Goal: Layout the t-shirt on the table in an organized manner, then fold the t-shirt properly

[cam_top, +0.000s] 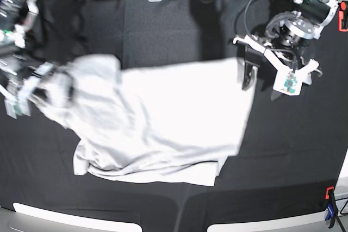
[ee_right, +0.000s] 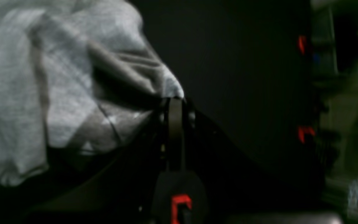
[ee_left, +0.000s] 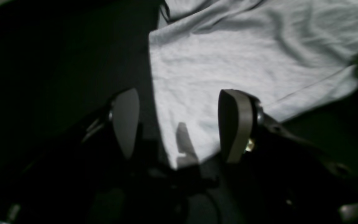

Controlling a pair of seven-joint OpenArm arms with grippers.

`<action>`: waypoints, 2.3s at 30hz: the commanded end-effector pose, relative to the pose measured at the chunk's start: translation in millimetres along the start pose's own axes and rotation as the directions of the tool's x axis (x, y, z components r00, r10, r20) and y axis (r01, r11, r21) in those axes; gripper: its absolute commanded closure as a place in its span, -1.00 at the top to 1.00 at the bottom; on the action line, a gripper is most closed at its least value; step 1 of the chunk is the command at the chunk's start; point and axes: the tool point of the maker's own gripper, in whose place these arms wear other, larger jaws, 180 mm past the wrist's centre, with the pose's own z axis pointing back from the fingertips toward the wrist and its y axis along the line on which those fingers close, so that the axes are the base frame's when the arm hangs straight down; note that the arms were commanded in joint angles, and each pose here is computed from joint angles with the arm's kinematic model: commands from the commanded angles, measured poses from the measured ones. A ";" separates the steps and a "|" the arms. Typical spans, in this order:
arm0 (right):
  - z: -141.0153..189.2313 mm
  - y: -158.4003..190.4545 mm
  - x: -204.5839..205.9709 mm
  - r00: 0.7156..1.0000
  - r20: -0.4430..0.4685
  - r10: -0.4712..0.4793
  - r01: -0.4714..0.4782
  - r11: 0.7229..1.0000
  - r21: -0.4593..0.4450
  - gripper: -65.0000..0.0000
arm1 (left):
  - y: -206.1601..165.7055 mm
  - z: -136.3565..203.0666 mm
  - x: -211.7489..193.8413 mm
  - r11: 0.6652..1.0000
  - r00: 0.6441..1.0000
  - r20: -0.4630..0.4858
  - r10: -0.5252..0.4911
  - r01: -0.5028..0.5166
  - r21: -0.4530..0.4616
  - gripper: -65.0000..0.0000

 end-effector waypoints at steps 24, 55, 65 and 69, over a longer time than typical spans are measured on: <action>41.9 -104.9 -39.1 0.997 -0.022 -0.078 0.071 0.972 -0.222 -1.00 | -32.4 0.0 3.6 0.979 0.998 -0.001 0.064 -0.063 -0.193 -0.02; 41.9 -105.1 -38.8 0.997 -0.020 -0.081 0.074 0.972 -0.223 0.09 | -32.9 -228.5 -38.5 0.646 0.698 -0.454 0.553 -0.704 -0.294 -0.02; 41.7 -104.5 -37.3 0.996 -0.014 -0.083 0.078 0.973 -0.218 0.09 | -85.4 -221.8 -30.1 0.539 0.699 -0.483 0.527 -0.715 -0.446 -0.02; 41.7 -104.5 -37.3 0.996 -0.014 -0.083 0.078 0.973 -0.218 0.09 | -103.8 -223.7 -33.2 0.565 0.724 -0.492 0.484 -0.688 -0.456 -0.45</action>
